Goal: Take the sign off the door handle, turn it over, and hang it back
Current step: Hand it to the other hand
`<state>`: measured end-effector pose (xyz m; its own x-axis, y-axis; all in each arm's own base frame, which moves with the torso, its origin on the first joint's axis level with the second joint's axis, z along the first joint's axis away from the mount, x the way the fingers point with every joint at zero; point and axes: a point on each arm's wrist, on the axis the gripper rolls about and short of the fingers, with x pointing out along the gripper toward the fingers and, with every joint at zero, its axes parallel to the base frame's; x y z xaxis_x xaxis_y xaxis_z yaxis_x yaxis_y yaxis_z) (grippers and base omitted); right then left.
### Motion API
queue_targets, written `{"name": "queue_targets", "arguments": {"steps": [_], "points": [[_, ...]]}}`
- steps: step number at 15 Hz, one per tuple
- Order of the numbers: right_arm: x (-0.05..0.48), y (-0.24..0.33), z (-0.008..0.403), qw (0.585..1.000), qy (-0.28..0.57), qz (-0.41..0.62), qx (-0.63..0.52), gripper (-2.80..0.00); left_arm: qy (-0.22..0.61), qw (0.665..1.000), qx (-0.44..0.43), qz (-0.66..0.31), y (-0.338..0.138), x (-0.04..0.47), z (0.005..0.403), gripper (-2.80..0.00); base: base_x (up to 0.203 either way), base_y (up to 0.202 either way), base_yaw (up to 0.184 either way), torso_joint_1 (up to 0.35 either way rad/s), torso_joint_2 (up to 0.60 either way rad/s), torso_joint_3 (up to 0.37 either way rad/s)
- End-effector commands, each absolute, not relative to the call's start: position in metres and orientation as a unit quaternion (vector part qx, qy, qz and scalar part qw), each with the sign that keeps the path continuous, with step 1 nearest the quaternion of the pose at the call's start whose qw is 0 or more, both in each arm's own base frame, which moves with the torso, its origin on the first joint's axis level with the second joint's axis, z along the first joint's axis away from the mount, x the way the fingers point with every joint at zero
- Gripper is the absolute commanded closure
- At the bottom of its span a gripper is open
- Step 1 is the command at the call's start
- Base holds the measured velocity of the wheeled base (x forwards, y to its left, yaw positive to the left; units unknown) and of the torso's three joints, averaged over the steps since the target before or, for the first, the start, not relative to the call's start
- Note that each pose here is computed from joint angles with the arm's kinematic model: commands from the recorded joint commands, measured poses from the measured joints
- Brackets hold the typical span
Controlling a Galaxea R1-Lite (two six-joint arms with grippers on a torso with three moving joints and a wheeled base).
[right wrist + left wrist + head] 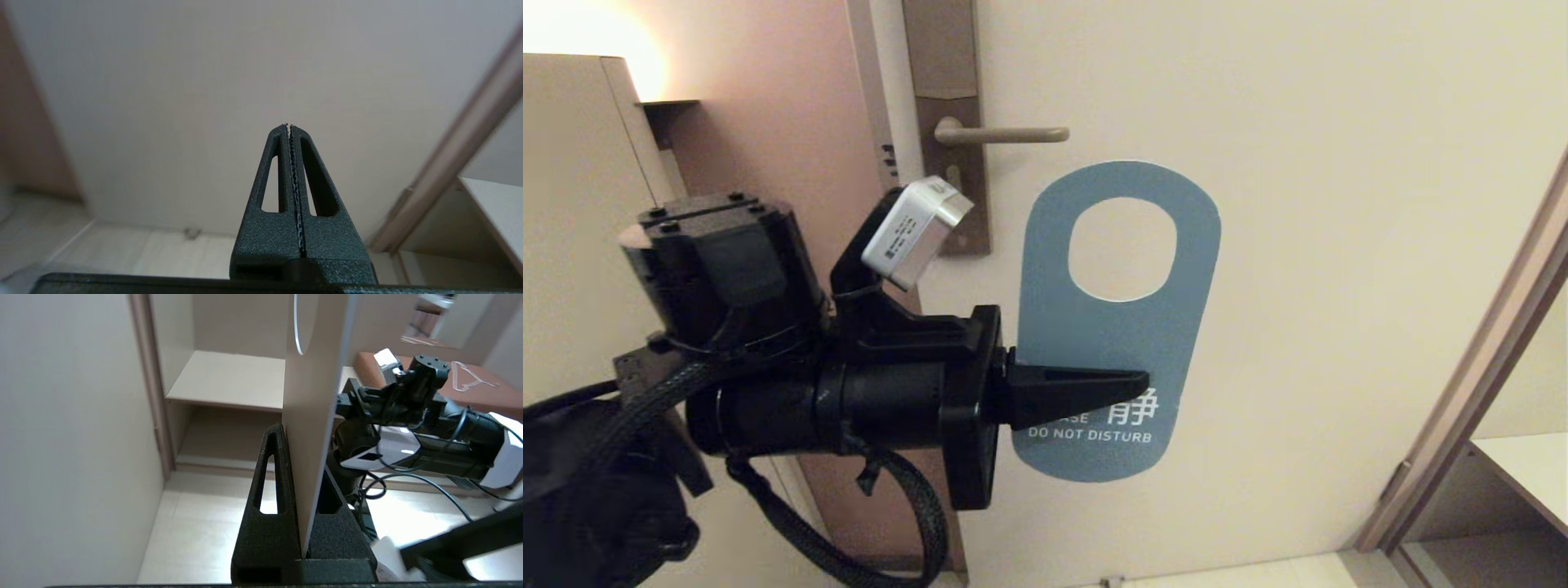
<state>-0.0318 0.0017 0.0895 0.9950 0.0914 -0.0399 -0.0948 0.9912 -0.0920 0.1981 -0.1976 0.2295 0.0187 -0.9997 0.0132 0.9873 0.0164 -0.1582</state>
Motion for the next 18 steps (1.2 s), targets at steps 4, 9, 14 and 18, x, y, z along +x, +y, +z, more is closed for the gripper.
{"name": "queue_targets", "arguments": {"steps": [4,9,14,18], "points": [[-0.023,0.003,0.116,0.994,0.069,0.078,-0.043,0.0,0.076,0.695,-0.063,-0.712,-0.225,0.232,0.208,0.0,0.0,0.0,0.0,0.0,0.0,0.0],[0.025,0.006,0.152,0.981,0.125,0.143,-0.03,0.0,0.074,0.687,-0.067,-0.72,-0.235,0.248,0.195,0.0,0.0,0.0,0.0,0.0,0.0,0.0],[0.069,0.011,0.186,0.964,0.132,0.23,-0.017,0.0,0.059,0.681,-0.094,-0.723,-0.252,0.268,0.191,0.0,0.0,0.0,0.0,0.0,0.0,0.0],[0.085,0.021,0.189,0.946,0.138,0.293,-0.026,-2.8,0.062,0.661,-0.09,-0.742,-0.258,0.273,0.187,0.0,0.0,0.0,0.0,0.0,0.0,0.0]]}}
